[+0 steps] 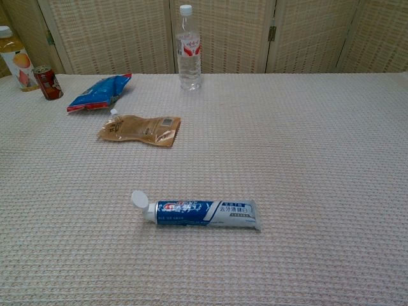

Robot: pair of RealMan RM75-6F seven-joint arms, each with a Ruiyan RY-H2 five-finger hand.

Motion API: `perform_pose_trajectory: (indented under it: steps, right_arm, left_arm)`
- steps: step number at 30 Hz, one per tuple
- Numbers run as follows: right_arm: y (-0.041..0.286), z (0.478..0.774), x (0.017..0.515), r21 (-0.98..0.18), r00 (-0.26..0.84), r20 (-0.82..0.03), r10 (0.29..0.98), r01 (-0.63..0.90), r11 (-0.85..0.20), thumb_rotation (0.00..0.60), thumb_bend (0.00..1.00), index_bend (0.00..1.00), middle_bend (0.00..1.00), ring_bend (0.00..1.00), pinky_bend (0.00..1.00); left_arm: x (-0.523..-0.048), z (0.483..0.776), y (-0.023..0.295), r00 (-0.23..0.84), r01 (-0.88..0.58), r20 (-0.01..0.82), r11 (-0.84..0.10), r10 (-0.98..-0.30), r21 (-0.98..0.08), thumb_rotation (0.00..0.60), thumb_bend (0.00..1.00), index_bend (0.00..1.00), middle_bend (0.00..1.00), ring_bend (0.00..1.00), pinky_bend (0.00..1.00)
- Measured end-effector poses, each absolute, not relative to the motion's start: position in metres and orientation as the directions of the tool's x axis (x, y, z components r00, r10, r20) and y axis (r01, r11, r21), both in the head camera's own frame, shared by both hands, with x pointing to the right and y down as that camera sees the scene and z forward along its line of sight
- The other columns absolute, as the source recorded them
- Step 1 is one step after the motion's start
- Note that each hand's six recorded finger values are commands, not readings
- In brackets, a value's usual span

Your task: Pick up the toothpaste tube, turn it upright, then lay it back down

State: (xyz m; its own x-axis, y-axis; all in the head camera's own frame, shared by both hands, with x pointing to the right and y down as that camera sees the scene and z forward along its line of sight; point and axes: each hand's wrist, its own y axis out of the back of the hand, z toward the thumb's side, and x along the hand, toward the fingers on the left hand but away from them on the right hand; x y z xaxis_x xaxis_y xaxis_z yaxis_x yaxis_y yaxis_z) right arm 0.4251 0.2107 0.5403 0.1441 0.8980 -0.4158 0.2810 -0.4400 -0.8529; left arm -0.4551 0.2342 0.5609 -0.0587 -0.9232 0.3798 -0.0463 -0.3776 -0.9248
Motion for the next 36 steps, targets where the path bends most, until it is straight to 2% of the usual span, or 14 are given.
perform_pose_trajectory:
  steps: [11,17,23,30,36]
  right_arm:
    - [0.212,0.540,0.414,-0.848,0.187,-0.402,0.896,0.293,-0.441,0.600,0.32,0.12,0.17,0.18,0.07]
    - [0.214,0.545,0.387,-0.827,0.287,-0.412,0.865,0.280,-0.487,0.600,0.32,0.12,0.17,0.19,0.07]
    - [0.214,0.565,0.344,-0.783,0.415,-0.464,0.783,0.222,-0.582,0.600,0.32,0.12,0.17,0.18,0.07]
    - [0.218,0.605,0.267,-0.713,0.582,-0.528,0.618,0.090,-0.695,0.600,0.32,0.12,0.14,0.15,0.07]
    - [0.214,0.637,0.196,-0.696,0.658,-0.510,0.554,0.062,-0.715,0.600,0.32,0.11,0.13,0.14,0.07]
  left_arm:
    - [-0.453,0.560,0.237,-0.047,-0.054,0.376,-0.373,-0.925,-0.926,0.600,0.25,0.11,0.13,0.12,0.00]
    - [-0.453,0.558,0.239,-0.042,-0.064,0.372,-0.369,-0.927,-0.927,0.600,0.25,0.11,0.13,0.12,0.00]
    - [-0.453,0.556,0.240,-0.043,-0.070,0.370,-0.367,-0.928,-0.928,0.600,0.25,0.11,0.13,0.12,0.00]
    - [-0.451,0.552,0.240,-0.031,-0.064,0.366,-0.364,-0.930,-0.929,0.600,0.25,0.11,0.13,0.12,0.00]
    - [-0.451,0.548,0.240,-0.032,-0.061,0.367,-0.365,-0.930,-0.929,0.600,0.25,0.11,0.13,0.12,0.00]
